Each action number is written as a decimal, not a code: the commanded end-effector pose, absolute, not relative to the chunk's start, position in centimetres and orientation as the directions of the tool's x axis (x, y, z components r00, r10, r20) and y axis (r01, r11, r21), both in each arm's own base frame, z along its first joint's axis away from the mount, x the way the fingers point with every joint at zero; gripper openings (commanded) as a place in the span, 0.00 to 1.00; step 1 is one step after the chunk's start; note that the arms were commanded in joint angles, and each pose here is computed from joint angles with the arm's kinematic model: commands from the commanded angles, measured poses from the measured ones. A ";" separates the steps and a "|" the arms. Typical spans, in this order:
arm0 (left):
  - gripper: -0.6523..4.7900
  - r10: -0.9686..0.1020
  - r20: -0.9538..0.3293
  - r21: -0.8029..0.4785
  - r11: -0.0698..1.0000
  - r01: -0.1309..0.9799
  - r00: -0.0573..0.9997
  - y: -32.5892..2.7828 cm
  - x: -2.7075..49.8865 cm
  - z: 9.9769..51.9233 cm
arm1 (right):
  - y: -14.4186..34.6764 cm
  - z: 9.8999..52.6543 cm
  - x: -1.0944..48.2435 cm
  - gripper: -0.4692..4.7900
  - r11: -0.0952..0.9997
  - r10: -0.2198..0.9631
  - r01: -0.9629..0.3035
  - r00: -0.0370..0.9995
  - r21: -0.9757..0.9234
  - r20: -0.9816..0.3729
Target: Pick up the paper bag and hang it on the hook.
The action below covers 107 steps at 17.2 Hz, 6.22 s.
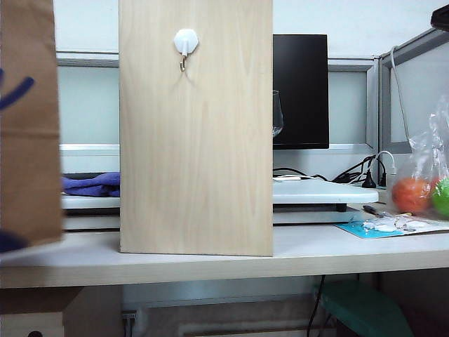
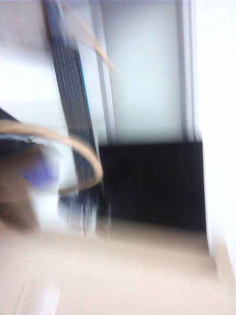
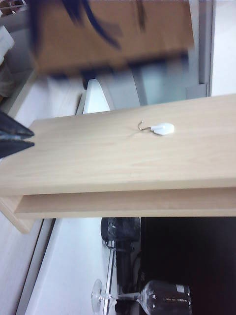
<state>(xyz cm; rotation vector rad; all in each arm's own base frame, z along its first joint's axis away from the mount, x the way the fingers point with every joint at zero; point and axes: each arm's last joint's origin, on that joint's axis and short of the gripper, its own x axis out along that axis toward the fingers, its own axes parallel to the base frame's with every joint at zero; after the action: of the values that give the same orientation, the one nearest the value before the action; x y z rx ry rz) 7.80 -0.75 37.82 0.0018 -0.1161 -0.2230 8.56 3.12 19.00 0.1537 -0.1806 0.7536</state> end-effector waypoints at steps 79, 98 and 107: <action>0.11 -0.651 -0.137 -0.206 0.756 0.622 0.746 -12.3 26.5 28.7 | 2.9 18.7 8.8 0.09 0.778 0.593 -0.620 0.777 0.097 0.209; 0.31 -0.783 -0.161 -0.280 0.620 0.733 0.600 -12.9 26.2 28.1 | 2.8 18.7 8.9 0.09 0.800 0.562 -0.591 0.799 0.104 0.216; 0.57 -0.782 -0.180 -0.290 0.621 0.728 0.596 -12.9 26.2 27.9 | 2.8 18.7 8.9 0.09 0.800 0.562 -0.591 0.799 0.104 0.216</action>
<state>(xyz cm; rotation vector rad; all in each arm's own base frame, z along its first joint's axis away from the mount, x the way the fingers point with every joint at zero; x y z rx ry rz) 26.19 -12.88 27.63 -0.1947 0.3174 -0.8773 8.85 2.83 18.77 0.1735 -0.1662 0.6227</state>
